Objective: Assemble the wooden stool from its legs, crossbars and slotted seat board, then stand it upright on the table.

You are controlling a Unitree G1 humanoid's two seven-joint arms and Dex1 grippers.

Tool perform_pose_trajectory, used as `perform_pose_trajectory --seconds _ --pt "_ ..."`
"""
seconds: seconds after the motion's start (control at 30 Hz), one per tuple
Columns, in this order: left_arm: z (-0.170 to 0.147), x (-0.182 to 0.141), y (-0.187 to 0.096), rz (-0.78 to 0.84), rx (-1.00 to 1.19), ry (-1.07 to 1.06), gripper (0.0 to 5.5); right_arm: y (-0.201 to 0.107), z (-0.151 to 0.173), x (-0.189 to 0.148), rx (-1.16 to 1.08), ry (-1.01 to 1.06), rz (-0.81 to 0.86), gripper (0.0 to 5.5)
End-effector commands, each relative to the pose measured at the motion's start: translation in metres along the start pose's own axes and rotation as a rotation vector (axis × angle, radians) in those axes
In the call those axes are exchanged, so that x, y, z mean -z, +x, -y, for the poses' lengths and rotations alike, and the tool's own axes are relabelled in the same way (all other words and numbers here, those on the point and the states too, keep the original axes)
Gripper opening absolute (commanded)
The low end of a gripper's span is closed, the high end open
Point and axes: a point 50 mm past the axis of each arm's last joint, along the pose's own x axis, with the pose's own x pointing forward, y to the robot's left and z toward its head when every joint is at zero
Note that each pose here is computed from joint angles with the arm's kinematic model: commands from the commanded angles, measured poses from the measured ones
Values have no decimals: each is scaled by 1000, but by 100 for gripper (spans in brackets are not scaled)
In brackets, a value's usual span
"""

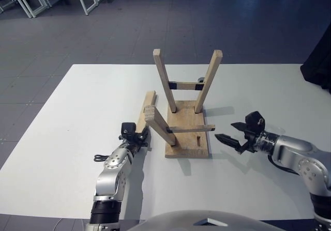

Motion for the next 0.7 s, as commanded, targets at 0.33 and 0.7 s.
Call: perform_pose_trajectory --seconds 0.33,0.7 --pt "16 -211 -59 646 1204 -528 204 6 -49 -153 -577 158 478 500" --pt "56 -210 -46 351 1471 -440 204 5 -83 -184 -824 235 454 500"
